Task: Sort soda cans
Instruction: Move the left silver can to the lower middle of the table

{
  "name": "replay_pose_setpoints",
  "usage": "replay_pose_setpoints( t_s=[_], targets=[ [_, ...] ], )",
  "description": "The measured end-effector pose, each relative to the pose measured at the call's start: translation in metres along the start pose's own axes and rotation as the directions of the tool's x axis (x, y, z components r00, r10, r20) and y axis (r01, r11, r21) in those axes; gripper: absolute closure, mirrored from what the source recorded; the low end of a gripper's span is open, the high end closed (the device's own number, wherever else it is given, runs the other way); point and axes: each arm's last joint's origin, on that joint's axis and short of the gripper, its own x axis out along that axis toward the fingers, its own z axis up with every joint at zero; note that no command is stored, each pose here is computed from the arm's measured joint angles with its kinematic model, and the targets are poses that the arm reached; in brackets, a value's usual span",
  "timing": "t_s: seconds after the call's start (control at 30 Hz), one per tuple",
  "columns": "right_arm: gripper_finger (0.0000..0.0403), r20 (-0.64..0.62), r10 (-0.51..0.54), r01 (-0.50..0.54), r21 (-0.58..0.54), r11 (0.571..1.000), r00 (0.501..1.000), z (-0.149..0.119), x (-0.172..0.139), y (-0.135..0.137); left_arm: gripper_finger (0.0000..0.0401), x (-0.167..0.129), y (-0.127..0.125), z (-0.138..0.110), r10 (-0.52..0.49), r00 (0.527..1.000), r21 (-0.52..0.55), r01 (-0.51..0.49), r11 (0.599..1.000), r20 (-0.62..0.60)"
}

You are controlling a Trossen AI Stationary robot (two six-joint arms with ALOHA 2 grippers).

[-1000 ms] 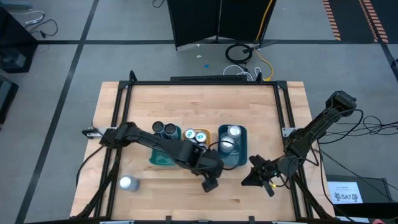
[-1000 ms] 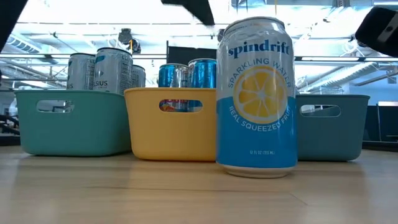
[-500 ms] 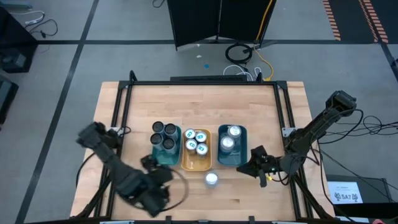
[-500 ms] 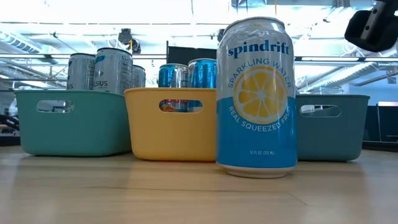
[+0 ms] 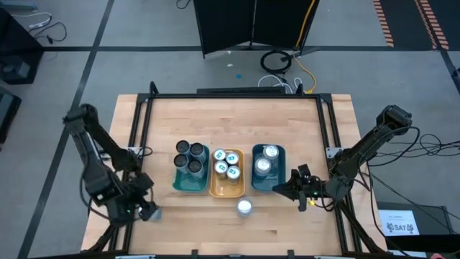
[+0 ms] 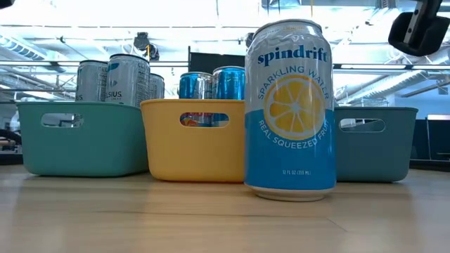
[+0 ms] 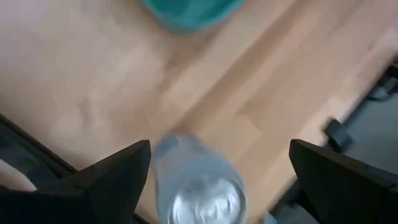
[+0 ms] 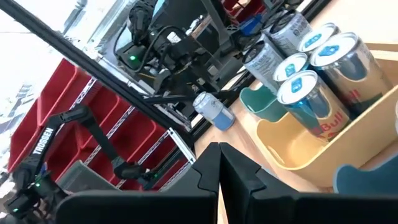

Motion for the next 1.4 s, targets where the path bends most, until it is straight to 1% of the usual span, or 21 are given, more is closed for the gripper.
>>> replay_pose_setpoints(
  t_s=[0.1, 0.2, 0.33, 0.47, 0.67, 0.87, 1.0, 1.13, 1.23, 1.4],
  targets=[
    [0.0403, 0.004, -0.018, 0.018, 0.008, 1.0, 1.0, -0.003, 0.002, -0.002, 0.0011, -0.003, 0.006, -0.002, -0.042, 0.998, -0.017, 0.041, 0.999, -0.036],
    [0.0403, -0.005, -0.036, 0.036, 0.011, 0.999, 0.999, -0.009, 0.005, -0.005, 0.0011, -0.005, 0.008, -0.003, -0.044, 0.998, -0.008, 0.044, 0.999, -0.04],
    [0.0403, -0.016, -0.054, 0.054, 0.018, 0.998, 0.998, -0.017, 0.009, -0.01, 0.0011, -0.003, 0.006, -0.005, -0.036, 0.998, 0.043, 0.038, 0.998, -0.043],
    [0.0403, -0.022, -0.063, 0.063, 0.022, 0.998, 0.998, -0.025, 0.014, -0.013, 0.0011, 0.003, 0.004, -0.011, -0.003, 0.999, 0.066, 0.006, 0.998, -0.041],
    [0.0403, -0.027, -0.065, 0.066, 0.02, 0.998, 0.997, -0.032, 0.017, -0.016, 0.0011, 0.013, 0.001, -0.023, 0.059, 0.995, 0.114, -0.05, 0.992, -0.085],
    [0.0403, -0.028, -0.066, 0.066, 0.023, 0.998, 0.997, -0.032, 0.017, -0.016, 0.0011, 0.018, -0.004, -0.03, 0.047, 0.994, 0.124, -0.034, 0.992, -0.102],
    [0.0403, -0.028, -0.066, 0.066, 0.01, 0.998, 0.997, -0.032, 0.017, -0.016, 0.0011, 0.026, -0.006, -0.036, 0.109, 0.983, 0.148, -0.088, 0.985, -0.146],
    [0.0403, -0.028, -0.066, 0.066, 0.005, 0.998, 0.997, -0.032, 0.017, -0.016, 0.0011, 0.034, -0.008, -0.04, 0.145, 0.978, 0.164, -0.121, 0.979, -0.149],
    [0.0403, -0.029, -0.066, 0.066, 0.003, 0.998, 0.997, -0.032, 0.017, -0.016, 0.0022, 0.037, -0.009, -0.042, 0.159, 0.977, 0.167, -0.135, 0.977, -0.145],
    [0.0403, -0.03, -0.065, 0.065, -0.002, 0.998, 0.997, -0.032, 0.017, -0.016, 0.0073, 0.04, -0.013, -0.041, 0.144, 0.978, 0.147, -0.122, 0.982, -0.151]
  ],
)
